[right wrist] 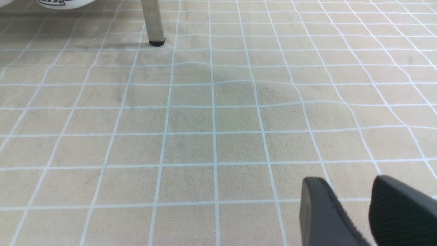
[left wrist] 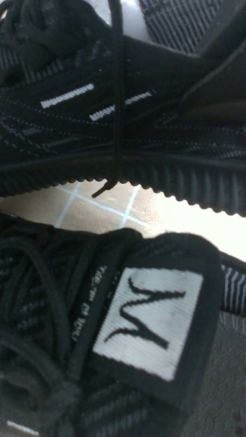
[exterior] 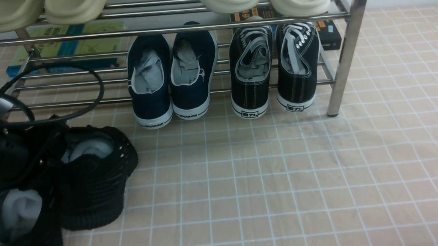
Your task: Take the shoes off the shelf from the light coffee tablecloth by hand.
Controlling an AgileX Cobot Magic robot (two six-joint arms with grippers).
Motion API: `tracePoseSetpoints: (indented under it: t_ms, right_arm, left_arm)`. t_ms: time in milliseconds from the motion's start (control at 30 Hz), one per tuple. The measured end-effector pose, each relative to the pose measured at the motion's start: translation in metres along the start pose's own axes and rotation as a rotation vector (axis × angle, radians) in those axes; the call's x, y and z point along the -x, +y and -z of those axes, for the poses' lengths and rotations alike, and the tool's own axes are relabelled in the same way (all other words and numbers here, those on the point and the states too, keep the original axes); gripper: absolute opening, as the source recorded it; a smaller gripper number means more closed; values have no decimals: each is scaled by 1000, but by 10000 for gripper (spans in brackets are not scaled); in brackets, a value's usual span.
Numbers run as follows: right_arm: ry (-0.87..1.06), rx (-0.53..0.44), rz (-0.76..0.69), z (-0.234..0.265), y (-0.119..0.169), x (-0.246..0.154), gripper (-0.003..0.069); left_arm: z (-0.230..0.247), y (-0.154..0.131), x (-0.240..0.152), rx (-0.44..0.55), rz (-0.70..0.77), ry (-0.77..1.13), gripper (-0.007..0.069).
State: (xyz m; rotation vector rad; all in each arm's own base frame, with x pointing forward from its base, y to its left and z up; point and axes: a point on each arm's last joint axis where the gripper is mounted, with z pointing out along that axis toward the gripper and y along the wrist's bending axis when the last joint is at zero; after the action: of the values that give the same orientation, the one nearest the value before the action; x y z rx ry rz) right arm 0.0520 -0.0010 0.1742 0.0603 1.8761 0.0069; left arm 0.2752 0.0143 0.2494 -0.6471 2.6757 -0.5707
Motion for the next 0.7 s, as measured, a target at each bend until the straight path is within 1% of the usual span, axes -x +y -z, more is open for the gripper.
tracePoseSetpoints:
  t_ms: [33,67,100,167,267,333,367,400,467,500,633,667,700]
  right_arm:
    - [0,0,0,0,0,0,237]
    - [0,0,0,0,0,0,237]
    - [0,0,0,0,0,0,237]
    - [0,0,0,0,0,0,237]
    - [0,0,0,0,0,0,237]
    - [0,0,0,0,0,0,237]
    - [0,0,0,0,0,0,237]
    - [0,0,0,0,0,0,237]
    - [0,0,0,0,0,0,237]
    - [0,0,0,0,0,0,237]
    - [0,0,0,0,0,0,237]
    - [0,0,0,0,0,0,237]
    - [0,0,0,0,0,0,237]
  left_arm:
    - [0,0,0,0,0,1,81]
    - [0,0,0,0,0,1,81]
    - [0,0,0,0,0,3,124]
    - [2,-1,0,-1,-3,10,178]
    - [12,-8,5,-2,-34,24,289]
    - [26,-15,10,0,-74,22,333]
    - [26,-15,10,2,-75,22,333]
    - [39,-21,13,11,-112,14,341]
    - [58,-28,15,26,-158,-1,330]
    - [77,-32,14,56,-204,-21,297]
    - [124,-38,0,116,-294,-127,148]
    - [139,-37,-10,139,-318,-170,82]
    - [148,-36,-19,148,-334,-196,45]
